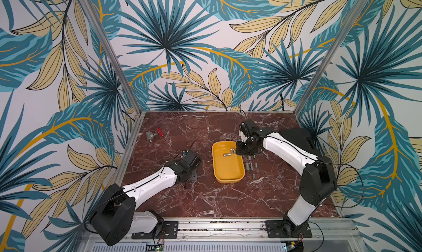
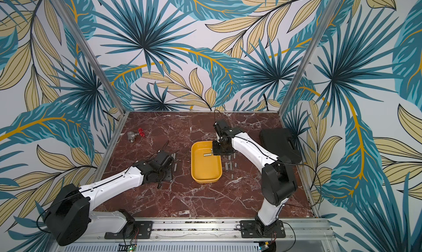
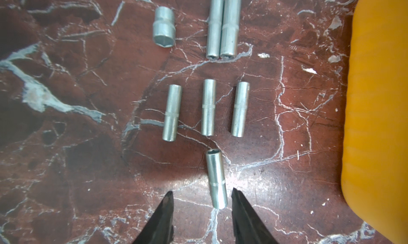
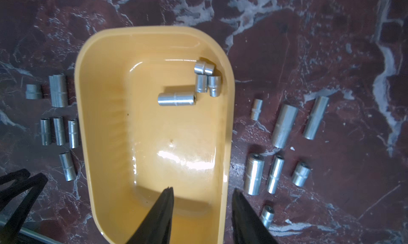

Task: Take out the socket from the storage box
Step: Adjust the storage box at the center of the board, then pick up the socket head from the storage box.

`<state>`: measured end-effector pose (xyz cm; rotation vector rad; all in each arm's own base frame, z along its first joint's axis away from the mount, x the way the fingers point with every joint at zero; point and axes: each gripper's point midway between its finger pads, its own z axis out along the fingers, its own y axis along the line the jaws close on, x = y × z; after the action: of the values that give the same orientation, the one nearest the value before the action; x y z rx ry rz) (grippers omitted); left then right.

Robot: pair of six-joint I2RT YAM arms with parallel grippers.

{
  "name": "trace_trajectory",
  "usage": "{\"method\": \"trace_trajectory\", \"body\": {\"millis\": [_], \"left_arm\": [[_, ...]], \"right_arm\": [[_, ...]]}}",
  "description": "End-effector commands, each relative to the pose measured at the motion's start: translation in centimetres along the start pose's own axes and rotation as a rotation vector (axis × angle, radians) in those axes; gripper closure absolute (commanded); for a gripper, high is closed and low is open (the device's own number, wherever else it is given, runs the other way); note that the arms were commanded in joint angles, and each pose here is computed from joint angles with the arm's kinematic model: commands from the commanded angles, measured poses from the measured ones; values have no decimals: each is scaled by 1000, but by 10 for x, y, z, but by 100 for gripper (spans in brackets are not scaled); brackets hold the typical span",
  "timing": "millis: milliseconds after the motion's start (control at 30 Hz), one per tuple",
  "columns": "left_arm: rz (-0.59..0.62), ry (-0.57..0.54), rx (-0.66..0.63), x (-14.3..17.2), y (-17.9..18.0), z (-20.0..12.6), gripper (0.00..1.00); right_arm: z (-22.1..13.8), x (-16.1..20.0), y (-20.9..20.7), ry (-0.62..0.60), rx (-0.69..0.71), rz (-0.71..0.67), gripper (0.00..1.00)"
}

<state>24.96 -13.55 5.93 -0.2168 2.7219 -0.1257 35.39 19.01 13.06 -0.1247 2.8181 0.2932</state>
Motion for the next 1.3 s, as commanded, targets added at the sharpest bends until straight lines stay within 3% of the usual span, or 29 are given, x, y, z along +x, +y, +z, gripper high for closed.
{"method": "trace_trajectory", "body": {"millis": [0,167,600,1100,1267], "left_arm": [[-9,-24,-9,-6,3,-6,54],[-11,-25,-9,-6,4,-9,54],[-45,-37,-9,0,12,-14,53],[-64,-40,-10,5,18,-17,53],[-69,-40,-10,7,20,-16,53]], "right_arm": [[10,2,3,32,-8,-118,54],[37,-4,12,45,-43,-269,53],[78,-2,24,74,50,-600,52],[104,36,31,229,53,-760,54],[101,44,29,231,51,-769,54]]}}
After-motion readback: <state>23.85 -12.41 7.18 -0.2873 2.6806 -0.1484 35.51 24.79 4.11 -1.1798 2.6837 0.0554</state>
